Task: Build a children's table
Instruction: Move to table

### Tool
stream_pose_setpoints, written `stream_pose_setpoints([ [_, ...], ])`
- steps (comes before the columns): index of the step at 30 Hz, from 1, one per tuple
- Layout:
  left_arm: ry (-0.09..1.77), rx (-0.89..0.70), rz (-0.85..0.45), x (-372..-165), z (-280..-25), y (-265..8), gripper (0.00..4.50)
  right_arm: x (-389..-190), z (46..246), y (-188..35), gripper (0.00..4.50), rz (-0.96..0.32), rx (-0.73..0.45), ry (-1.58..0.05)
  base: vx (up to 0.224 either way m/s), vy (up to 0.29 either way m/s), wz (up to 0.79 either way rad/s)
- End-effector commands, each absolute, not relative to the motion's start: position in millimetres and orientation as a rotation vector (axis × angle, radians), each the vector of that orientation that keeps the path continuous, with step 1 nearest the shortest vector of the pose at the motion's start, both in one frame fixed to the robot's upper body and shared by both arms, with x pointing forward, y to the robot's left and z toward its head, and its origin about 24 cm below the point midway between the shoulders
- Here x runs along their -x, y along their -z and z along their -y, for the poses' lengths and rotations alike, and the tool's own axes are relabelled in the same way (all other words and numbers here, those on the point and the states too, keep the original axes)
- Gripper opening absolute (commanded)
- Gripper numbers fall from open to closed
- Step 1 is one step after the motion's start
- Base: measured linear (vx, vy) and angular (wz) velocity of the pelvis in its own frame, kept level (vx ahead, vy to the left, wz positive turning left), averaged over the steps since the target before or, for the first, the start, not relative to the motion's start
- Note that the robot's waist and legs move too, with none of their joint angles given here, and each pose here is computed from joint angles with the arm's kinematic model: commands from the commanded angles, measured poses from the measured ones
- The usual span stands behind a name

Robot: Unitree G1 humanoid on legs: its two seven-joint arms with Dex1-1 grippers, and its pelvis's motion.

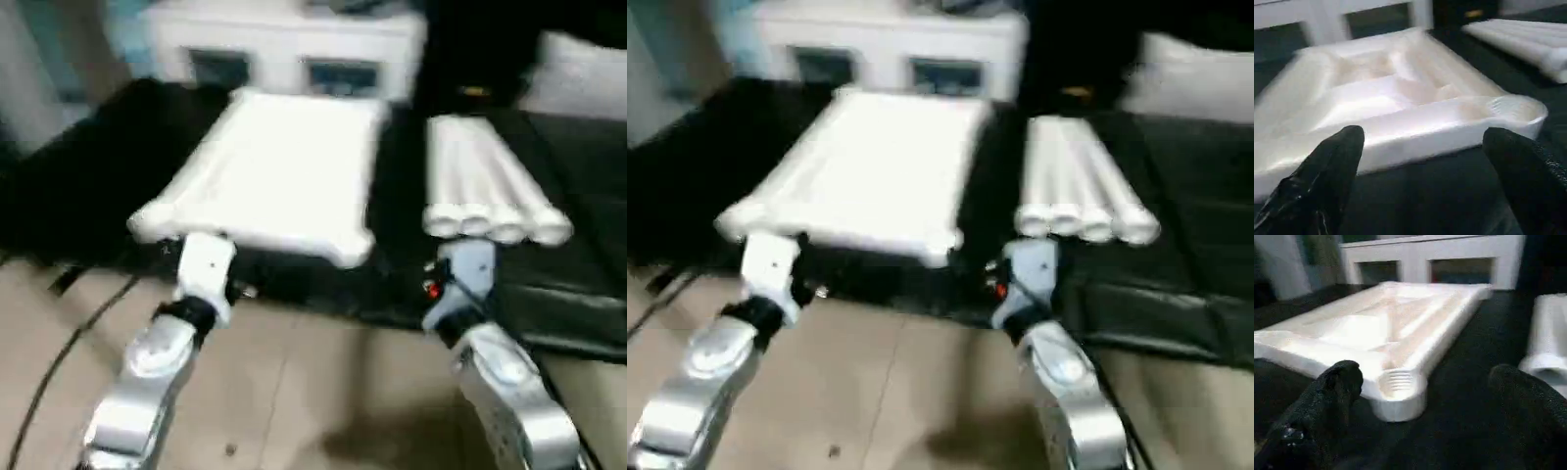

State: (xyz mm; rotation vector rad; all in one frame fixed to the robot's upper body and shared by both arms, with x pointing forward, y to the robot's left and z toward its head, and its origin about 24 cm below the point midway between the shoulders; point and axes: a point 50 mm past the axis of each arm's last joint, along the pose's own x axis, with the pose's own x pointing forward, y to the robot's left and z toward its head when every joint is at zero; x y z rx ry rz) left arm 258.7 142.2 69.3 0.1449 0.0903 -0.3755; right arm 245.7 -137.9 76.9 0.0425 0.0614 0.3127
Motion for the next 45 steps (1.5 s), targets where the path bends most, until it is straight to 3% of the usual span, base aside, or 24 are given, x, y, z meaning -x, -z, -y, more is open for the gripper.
stream_pose_setpoints([
  [1, 0.417, -0.135, -0.083, -259.9, -130.2, -70.4, 4.44, -244.1, 146.4, -79.9, 4.50, -0.044, -0.008, -0.303, 0.183, -0.022, -0.29],
  [6, 0.398, -0.146, -0.080, -262.8, -130.8, -70.0, 4.44, -242.7, 144.5, -83.2, 4.50, -0.034, 0.008, -0.321, 0.180, -0.039, -0.06],
  [8, 0.360, -0.154, -0.076, -264.6, -135.4, -70.3, 4.44, -244.9, 145.7, -85.4, 4.50, -0.015, 0.074, -0.310, 0.161, 0.037, -0.08],
  [13, 0.337, -0.159, -0.073, -261.3, -145.3, -73.3, 4.44, -242.1, 136.8, -87.4, 4.50, -0.068, 0.025, -0.446, 0.165, 0.059, -0.01],
  [17, 0.373, -0.176, -0.091, -255.9, -147.7, -71.6, 4.44, -241.1, 138.8, -82.6, 4.50, -0.079, 0.032, -0.445, 0.106, -0.050, 0.03],
  [27, 0.661, -0.171, -0.183, -254.1, -141.0, -69.4, 4.44, -245.8, 141.7, -77.0, 4.50, -0.120, 0.080, -0.465, 0.068, -0.006, -0.03],
  [36, 0.970, -0.306, -0.199, -281.6, -139.0, -75.2, 3.83, -246.8, 160.2, -76.4, 4.50, -0.194, 0.186, -0.616, -0.055, 0.003, 0.02],
  [45, 1.238, -0.471, -0.321, -300.6, -141.2, -69.9, 3.10, -235.6, 170.8, -78.3, 4.50, -0.270, 0.243, -0.752, 0.000, 0.000, 0.00],
])
